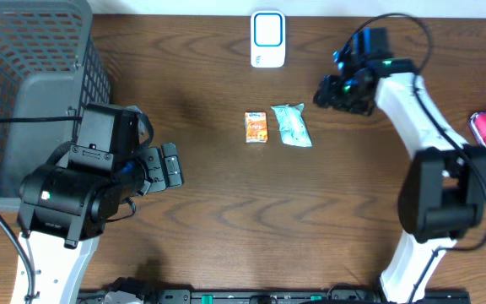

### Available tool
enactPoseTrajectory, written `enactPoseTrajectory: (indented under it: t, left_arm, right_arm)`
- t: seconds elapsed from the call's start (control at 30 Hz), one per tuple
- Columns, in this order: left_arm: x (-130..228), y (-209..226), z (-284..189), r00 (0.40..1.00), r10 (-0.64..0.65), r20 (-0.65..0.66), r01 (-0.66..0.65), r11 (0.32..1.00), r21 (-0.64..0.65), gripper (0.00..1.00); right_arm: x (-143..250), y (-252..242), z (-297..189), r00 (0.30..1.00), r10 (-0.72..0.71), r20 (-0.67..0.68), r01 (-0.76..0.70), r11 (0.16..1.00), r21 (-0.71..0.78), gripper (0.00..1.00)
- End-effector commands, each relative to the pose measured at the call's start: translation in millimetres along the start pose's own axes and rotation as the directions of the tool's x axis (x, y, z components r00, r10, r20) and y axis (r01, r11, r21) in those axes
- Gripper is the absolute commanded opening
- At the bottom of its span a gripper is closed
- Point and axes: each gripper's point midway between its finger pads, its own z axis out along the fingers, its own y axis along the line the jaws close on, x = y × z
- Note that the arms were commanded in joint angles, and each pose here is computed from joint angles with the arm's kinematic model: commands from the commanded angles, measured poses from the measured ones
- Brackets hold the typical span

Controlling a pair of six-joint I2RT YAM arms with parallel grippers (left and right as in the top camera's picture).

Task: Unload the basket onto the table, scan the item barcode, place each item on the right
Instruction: 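Reach the right gripper over and grasp the mint-green packet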

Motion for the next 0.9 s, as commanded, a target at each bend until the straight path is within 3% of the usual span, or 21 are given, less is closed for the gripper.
enactPoseTrajectory:
  t: [0.0,0.03,0.13,0.33,0.63,0.87]
  left_arm:
    - [-2,3,0,1.000,-0.009,0.005,0.009,1.000,-0.014,0.98]
    - [-2,3,0,1.000,-0.009,0.005,0.009,1.000,-0.014,0.98]
    - [-2,3,0,1.000,-0.009,0.005,0.009,1.000,-0.014,0.98]
    - [-2,3,0,1.000,-0.009,0.005,0.010,1.000,-0.014,0.98]
    - [-2,3,0,1.000,-0.009,0.005,0.009,1.000,-0.014,0.98]
    - [-2,3,0,1.000,-0.009,0.005,0.009,1.000,-0.014,0.98]
  right_arm:
    - [14,11,29,0.997,0.011,-0.071,-0.015,0.998,-0.059,0.42]
    - [18,18,36,0.996,0.007,-0.091,-0.016,0.995,-0.099,0.36]
    - [28,34,53,0.990,-0.002,-0.141,-0.025,0.982,-0.188,0.01]
    - [18,26,46,0.996,0.019,-0.092,-0.027,0.996,-0.087,0.01]
    - [-4,47,-6,0.998,-0.033,0.051,0.037,0.997,-0.072,0.01]
    - [8,69,3,0.995,-0.096,0.039,0.098,0.994,-0.041,0.01]
